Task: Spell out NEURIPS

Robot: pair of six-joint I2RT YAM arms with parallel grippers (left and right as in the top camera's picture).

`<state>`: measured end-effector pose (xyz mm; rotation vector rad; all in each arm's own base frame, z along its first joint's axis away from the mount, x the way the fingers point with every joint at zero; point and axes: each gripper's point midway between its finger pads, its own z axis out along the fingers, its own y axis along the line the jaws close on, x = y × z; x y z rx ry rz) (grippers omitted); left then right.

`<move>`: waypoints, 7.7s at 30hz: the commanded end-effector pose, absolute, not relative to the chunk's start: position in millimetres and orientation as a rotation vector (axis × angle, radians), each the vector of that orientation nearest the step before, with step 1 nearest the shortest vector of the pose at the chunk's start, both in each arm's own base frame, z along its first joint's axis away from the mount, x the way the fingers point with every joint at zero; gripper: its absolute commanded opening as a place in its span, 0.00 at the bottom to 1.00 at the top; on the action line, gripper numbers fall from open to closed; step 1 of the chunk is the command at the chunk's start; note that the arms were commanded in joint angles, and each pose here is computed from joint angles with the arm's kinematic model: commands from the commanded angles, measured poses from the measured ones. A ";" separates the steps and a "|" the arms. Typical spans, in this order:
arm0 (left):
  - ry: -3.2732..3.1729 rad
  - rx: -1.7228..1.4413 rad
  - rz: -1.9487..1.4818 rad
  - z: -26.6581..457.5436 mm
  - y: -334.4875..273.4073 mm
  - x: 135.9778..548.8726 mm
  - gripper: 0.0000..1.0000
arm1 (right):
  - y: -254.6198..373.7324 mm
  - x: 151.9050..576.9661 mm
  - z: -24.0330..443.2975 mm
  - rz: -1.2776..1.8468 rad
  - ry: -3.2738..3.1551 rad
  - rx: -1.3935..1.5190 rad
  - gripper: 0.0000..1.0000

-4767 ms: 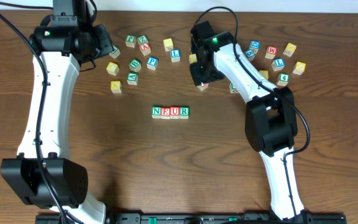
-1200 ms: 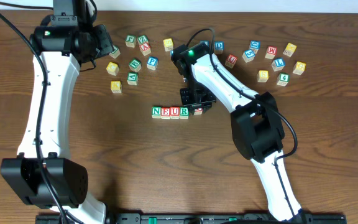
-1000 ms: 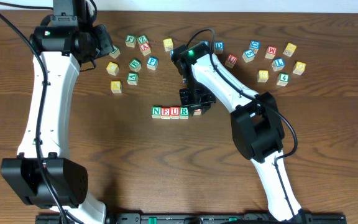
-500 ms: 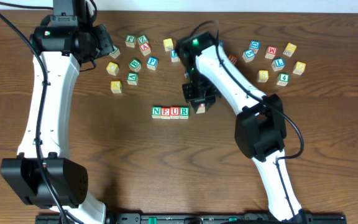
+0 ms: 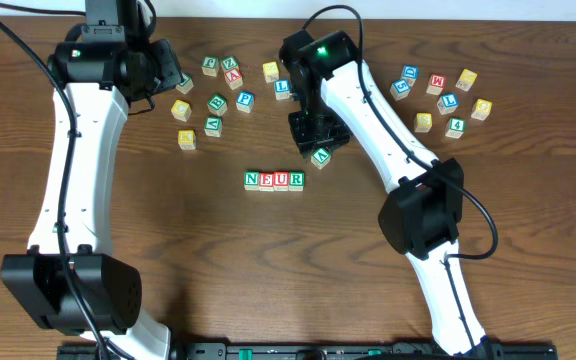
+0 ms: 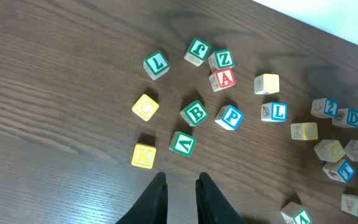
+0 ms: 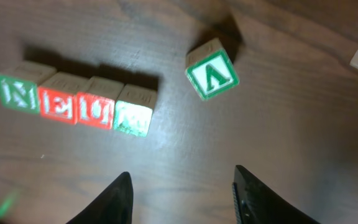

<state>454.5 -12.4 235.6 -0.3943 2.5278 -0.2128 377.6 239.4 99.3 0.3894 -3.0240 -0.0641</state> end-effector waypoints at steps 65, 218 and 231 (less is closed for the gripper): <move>2.550 -0.406 -0.197 227.0 -9.7 454.3 0.25 | 197.6 389.3 12.5 0.035 -2.994 0.272 0.02; 2.550 -0.407 -0.197 227.0 -9.7 454.3 0.26 | 183.3 390.2 3.4 -0.317 -3.062 0.623 0.08; 2.550 -0.407 -0.197 227.0 -9.7 454.3 0.26 | 174.0 399.4 5.8 -0.341 -3.086 0.579 0.09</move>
